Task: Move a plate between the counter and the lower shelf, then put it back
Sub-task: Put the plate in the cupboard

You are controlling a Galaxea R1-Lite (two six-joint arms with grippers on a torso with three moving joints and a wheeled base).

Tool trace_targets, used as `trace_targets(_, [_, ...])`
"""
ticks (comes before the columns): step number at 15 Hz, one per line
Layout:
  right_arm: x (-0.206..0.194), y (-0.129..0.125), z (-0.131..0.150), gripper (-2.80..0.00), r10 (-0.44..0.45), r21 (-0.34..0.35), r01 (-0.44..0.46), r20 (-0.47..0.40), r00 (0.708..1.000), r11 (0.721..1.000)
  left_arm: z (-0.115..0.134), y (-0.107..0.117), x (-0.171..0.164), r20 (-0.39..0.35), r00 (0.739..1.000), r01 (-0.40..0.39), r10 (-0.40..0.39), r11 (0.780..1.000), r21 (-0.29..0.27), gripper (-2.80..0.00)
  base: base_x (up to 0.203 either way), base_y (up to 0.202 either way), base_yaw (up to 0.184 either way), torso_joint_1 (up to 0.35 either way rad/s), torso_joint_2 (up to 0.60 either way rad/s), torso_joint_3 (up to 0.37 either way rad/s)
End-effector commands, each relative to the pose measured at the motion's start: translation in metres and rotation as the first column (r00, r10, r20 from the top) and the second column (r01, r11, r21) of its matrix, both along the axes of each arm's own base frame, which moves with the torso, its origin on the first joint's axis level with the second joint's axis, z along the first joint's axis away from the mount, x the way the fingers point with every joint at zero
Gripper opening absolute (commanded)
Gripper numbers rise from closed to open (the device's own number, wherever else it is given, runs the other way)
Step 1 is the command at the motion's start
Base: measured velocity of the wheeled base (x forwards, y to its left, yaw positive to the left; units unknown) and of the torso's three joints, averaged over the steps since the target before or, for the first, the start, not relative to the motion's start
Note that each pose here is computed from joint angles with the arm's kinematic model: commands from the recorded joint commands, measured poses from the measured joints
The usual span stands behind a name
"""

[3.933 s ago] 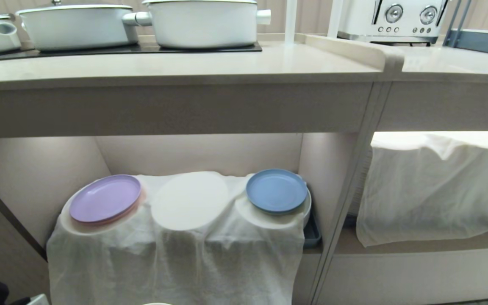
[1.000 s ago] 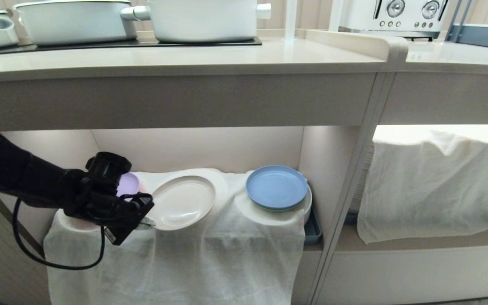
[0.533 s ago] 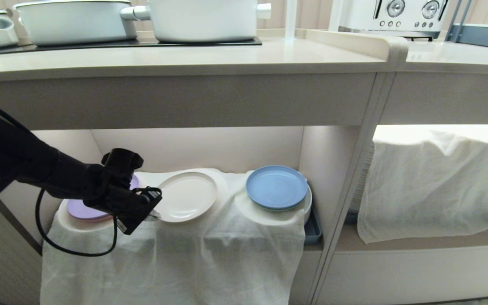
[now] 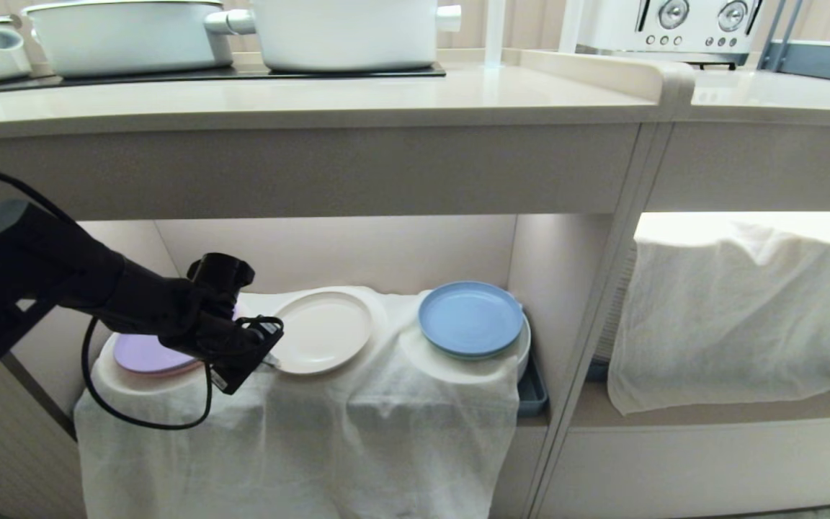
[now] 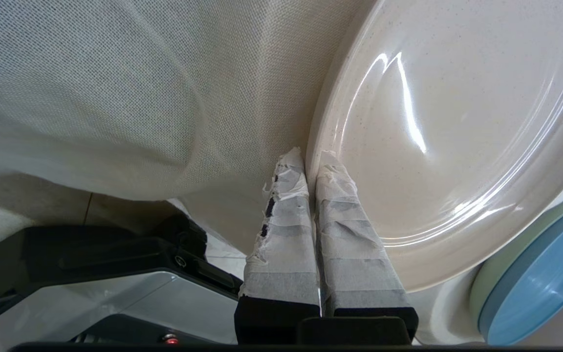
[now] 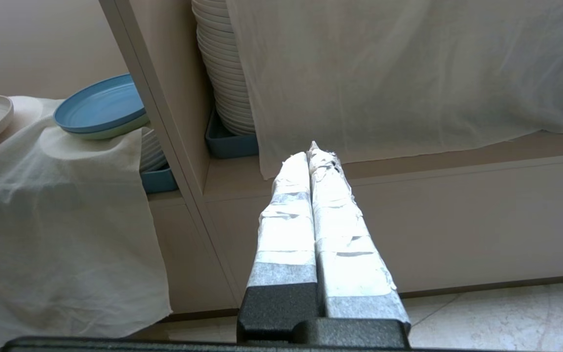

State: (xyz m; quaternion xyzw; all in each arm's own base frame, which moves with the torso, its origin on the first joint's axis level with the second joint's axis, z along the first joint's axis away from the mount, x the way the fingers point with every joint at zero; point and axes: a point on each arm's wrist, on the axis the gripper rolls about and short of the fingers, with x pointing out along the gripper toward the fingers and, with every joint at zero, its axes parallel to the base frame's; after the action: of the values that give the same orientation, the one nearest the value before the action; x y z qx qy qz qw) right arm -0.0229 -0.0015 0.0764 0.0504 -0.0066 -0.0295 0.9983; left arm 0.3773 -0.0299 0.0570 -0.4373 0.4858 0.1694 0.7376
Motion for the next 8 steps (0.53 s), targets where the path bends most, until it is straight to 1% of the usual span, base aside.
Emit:
trace_targets(1, [0.0001,0.0,0.0001,-2.8,0.0,0.001,0.0,-0.001,1.0,1.0,-0.0012,-0.0002,0.0002,-0.005,1.0,-0.004,0.004,1.0,-0.003,-2.8,0.0,0.0,0.0,0.0,0.0,0.0])
trace_targets(4, [0.0001,0.0,0.0001,-2.8,0.0,0.001,0.0,-0.001,1.0,1.0,-0.0018,-0.0012,0.0002,-0.006,1.0,-0.002,0.002,1.0,-0.003,-2.8,0.0,0.0,0.0,0.0,0.0,0.0])
trace_targets(8, [0.0001,0.0,0.0001,-2.8,0.0,0.001,0.0,-0.001,1.0,1.0,-0.0041,-0.0026,0.0006,-0.009,1.0,-0.003,0.004,1.0,0.01,-2.8,0.0,0.0,0.0,0.0,0.0,0.0])
